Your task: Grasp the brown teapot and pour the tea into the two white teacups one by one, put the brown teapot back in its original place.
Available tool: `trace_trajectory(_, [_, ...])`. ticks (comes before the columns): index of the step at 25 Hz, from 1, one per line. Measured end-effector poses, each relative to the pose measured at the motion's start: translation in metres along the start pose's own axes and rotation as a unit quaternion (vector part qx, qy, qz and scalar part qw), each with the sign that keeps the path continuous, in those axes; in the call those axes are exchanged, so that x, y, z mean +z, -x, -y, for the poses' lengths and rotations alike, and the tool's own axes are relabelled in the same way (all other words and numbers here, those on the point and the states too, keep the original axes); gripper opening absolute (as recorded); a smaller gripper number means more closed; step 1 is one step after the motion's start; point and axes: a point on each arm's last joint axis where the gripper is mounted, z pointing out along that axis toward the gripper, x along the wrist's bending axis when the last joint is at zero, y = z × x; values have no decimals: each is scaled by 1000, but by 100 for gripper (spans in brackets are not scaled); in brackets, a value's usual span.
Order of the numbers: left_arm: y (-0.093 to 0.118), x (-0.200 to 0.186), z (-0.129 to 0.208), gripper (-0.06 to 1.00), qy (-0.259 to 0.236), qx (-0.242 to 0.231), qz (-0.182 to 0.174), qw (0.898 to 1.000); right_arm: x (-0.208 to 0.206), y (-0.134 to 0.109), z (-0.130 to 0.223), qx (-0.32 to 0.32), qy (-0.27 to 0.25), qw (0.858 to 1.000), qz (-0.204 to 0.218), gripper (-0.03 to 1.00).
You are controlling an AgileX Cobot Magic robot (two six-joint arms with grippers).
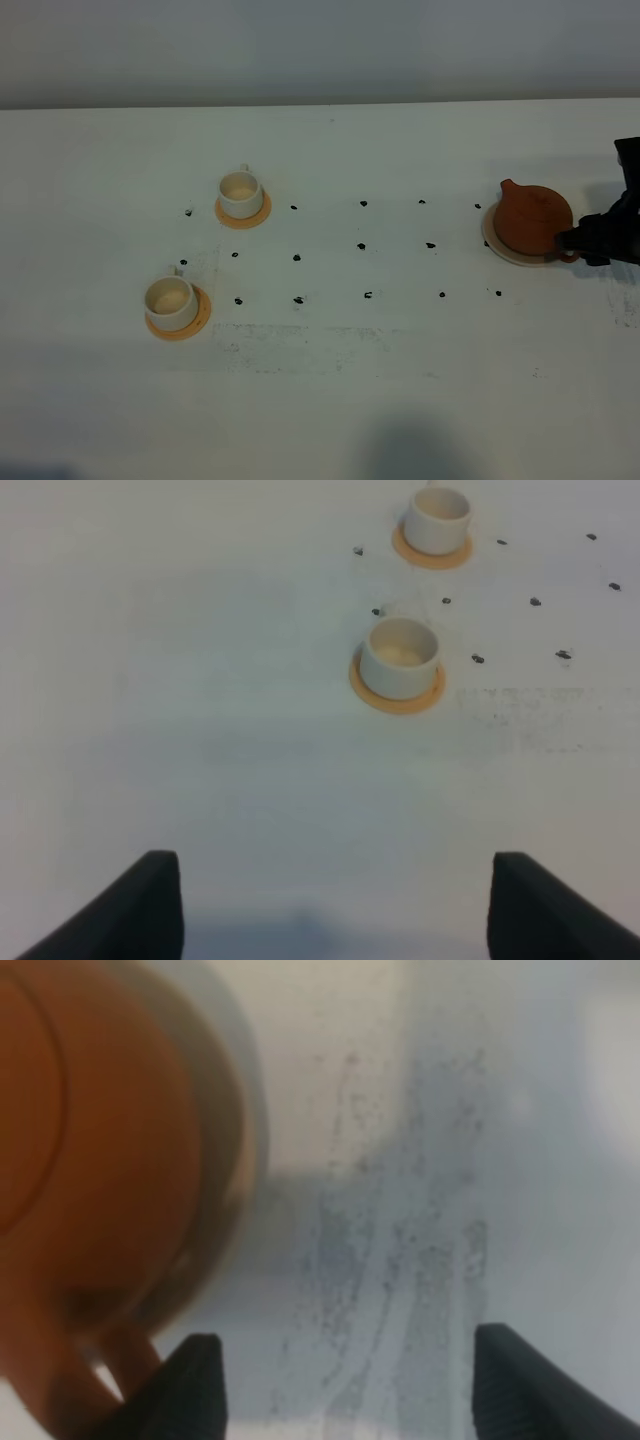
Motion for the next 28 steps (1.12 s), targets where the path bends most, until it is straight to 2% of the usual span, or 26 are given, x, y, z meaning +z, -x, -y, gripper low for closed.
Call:
trace_trajectory(19, [0, 0, 0, 61, 0, 0, 0, 1000, -1, -14, 1, -17, -10, 1000, -20, 56])
trace_trajectory(28, [0, 0, 0, 61, 0, 0, 0, 1000, -4, -16, -2, -16, -34, 999, -29, 56])
